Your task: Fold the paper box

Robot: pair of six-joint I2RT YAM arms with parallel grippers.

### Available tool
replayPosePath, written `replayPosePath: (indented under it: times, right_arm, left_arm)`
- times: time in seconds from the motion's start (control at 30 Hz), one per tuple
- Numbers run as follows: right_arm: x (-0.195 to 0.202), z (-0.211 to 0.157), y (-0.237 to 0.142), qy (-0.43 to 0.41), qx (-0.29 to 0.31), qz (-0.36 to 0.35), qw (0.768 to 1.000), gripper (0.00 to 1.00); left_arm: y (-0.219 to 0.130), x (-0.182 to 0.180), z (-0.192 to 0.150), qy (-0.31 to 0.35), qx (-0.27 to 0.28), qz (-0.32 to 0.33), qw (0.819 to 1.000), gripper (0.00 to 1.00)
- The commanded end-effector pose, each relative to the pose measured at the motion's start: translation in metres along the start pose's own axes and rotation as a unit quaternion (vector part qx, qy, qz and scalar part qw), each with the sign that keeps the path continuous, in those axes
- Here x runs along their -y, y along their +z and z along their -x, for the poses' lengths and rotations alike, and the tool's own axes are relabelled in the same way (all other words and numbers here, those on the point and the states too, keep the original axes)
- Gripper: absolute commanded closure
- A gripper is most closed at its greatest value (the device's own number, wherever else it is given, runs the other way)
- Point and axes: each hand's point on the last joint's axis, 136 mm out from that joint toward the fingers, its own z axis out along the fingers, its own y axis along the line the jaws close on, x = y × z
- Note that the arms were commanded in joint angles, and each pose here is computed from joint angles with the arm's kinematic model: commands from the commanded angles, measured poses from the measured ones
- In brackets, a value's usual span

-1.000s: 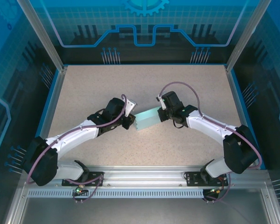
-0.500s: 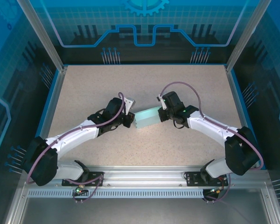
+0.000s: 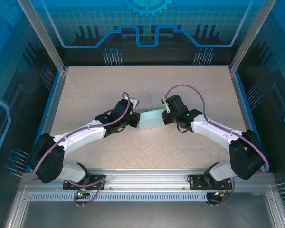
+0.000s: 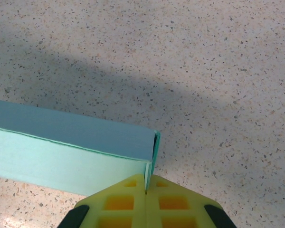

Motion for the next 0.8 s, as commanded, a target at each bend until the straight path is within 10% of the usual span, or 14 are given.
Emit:
replayPosePath:
  times: [0.0, 0.77]
  right_arm:
    - [-0.022, -0.005, -0.001, -0.012, -0.001, 0.039, 0.999, 0.97]
    - [-0.028, -0.009, 0.003, -0.009, -0.004, 0.049, 0.999, 0.97]
  left_arm:
    - [0.002, 0.009, 0.0, -0.004, -0.008, -0.007, 1.0, 0.87]
    - [-0.005, 0.026, 0.019, -0.128, 0.013, -0.047, 0.991, 0.94]
